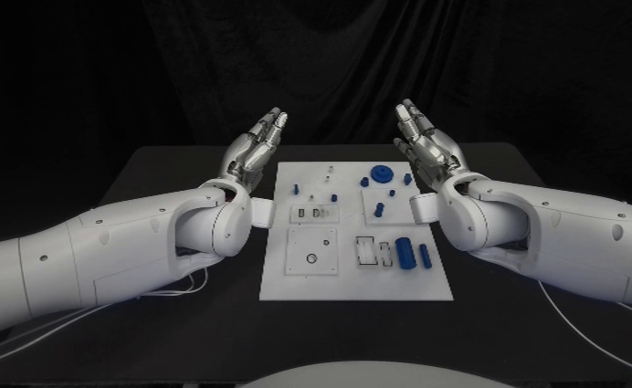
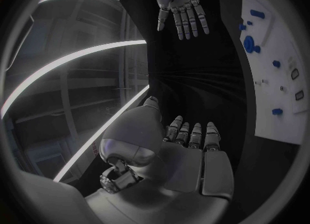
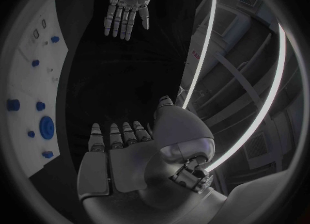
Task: Assemble the parts on the task board
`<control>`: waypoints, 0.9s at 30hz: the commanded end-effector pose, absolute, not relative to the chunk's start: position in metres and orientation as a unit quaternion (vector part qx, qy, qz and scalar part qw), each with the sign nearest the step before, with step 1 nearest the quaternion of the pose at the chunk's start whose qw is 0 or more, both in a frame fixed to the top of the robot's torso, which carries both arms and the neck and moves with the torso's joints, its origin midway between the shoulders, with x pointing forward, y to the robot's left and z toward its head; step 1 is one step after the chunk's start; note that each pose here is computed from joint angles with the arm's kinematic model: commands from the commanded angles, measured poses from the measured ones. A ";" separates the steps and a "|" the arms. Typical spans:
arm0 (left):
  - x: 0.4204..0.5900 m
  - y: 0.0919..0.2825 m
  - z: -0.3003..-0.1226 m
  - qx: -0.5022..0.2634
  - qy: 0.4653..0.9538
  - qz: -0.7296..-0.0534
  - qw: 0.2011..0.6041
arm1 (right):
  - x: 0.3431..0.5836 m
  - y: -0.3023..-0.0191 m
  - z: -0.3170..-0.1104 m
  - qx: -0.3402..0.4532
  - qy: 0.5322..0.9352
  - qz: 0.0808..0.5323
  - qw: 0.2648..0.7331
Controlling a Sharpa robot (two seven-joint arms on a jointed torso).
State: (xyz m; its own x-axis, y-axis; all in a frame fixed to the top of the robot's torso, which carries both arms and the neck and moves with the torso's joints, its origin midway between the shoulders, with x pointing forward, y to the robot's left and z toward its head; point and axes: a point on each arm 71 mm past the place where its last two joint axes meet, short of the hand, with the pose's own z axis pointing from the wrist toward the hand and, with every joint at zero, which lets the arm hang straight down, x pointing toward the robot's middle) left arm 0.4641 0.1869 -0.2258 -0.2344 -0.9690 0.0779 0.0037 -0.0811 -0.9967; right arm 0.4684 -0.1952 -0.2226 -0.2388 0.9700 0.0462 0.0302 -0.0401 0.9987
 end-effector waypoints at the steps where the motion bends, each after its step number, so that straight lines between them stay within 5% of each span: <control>1: 0.463 0.179 -0.214 -0.423 0.498 -0.674 0.344 | 0.468 -0.188 -0.220 0.438 0.573 0.614 0.319; 14: 0.462 0.178 -0.209 -0.401 0.481 -0.724 0.289 | 0.467 -0.190 -0.217 0.417 0.591 0.639 0.260; 15: 0.469 0.198 -0.209 -0.372 0.478 -0.731 0.314 | 0.466 -0.215 -0.216 0.415 0.595 0.639 0.256; 27: 0.467 0.211 -0.207 -0.351 0.482 -0.727 0.340 | 0.470 -0.231 -0.206 0.366 0.617 0.626 0.308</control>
